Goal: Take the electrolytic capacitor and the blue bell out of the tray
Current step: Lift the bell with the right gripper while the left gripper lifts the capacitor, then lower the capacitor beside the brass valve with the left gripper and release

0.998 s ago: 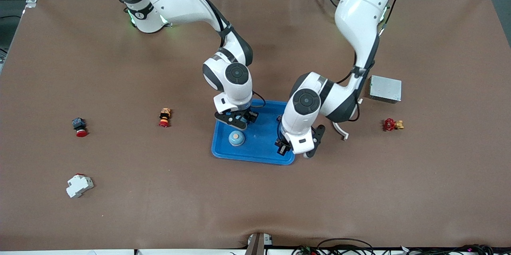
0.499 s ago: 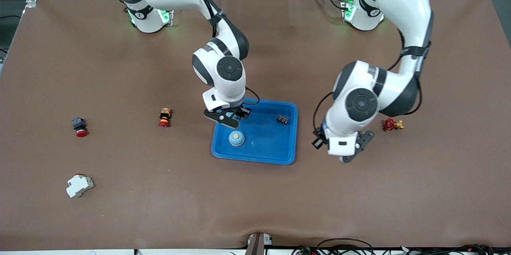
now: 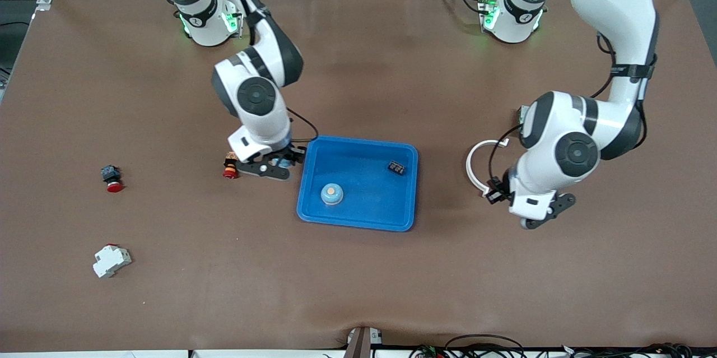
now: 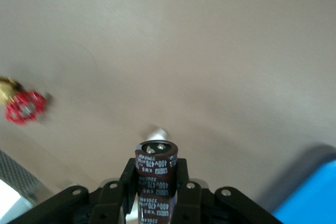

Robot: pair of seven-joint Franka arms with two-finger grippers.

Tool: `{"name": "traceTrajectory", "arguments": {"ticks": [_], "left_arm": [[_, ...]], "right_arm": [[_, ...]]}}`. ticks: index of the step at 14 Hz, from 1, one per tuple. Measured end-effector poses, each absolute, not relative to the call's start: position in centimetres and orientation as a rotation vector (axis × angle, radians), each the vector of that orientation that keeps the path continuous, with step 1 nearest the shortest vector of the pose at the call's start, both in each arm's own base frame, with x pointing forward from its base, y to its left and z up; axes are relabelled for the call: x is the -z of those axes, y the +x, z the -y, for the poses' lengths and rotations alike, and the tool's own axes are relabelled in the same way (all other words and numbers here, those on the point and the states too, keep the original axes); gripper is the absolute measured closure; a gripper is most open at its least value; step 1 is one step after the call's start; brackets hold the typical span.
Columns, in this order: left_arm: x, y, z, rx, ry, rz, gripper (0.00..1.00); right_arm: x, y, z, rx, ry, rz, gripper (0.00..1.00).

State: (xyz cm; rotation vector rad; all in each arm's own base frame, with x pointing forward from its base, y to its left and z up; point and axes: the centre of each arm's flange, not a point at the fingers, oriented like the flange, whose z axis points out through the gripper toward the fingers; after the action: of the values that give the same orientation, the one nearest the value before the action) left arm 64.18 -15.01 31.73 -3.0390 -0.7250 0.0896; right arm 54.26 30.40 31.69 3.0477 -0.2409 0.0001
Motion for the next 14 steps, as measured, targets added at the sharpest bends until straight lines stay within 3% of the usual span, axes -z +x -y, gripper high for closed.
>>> {"name": "traceTrajectory", "arguments": {"ticks": [7, 14], "left_arm": [[-26.5, 61.7, 4.1, -0.082, -3.078, 0.425, 0.67], [-22.9, 59.8, 6.0, -0.159, -3.083, 0.259, 0.67]], "right_arm": [[-32.9, 51.6, -19.0, 0.044, 3.091, 0.000, 0.36], [-32.3, 51.4, -9.1, 0.119, 3.195, -0.208, 0.36]]}}
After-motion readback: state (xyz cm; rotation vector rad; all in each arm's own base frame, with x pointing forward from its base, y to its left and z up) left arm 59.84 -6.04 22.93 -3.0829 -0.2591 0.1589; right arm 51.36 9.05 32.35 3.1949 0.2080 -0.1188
